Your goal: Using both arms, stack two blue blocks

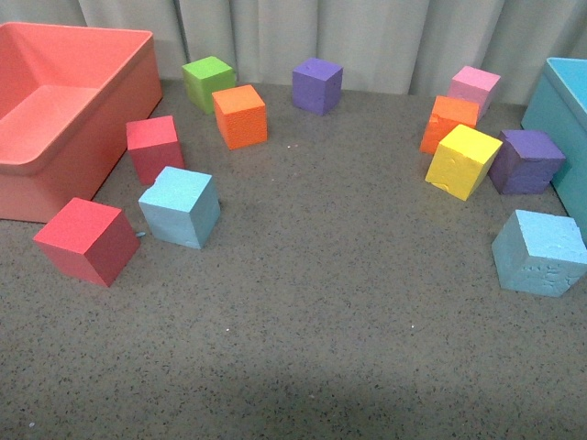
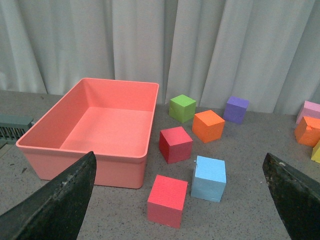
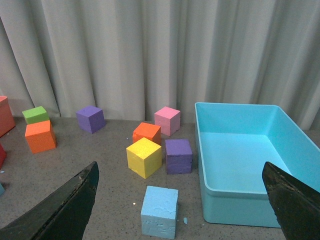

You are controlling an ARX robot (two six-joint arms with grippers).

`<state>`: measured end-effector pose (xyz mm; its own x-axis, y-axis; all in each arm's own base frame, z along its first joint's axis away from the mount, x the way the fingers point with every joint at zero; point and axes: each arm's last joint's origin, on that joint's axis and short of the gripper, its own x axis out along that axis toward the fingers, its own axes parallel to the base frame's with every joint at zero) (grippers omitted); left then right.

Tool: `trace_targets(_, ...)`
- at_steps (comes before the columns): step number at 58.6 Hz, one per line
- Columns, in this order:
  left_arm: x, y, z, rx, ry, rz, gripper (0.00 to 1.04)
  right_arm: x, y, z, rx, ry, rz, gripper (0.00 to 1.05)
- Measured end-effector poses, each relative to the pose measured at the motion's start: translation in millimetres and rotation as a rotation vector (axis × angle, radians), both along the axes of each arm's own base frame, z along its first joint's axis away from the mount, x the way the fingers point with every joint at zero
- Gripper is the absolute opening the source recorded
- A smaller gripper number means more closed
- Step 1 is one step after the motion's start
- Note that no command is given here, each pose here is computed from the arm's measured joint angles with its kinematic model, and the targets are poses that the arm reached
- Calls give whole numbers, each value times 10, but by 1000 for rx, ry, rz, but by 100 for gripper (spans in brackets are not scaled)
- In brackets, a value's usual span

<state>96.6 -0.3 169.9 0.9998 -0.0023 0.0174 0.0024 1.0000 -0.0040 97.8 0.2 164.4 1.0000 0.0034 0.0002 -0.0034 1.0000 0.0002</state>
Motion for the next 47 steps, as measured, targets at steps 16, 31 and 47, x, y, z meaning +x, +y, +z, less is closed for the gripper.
trace_targets(16,0,0,0,0,0,0,98,0,0,0,0,0,0,95)
trace_targets(31,0,0,0,0,0,0,98,0,0,0,0,0,0,95)
trace_targets(47,0,0,0,0,0,0,98,0,0,0,0,0,0,95)
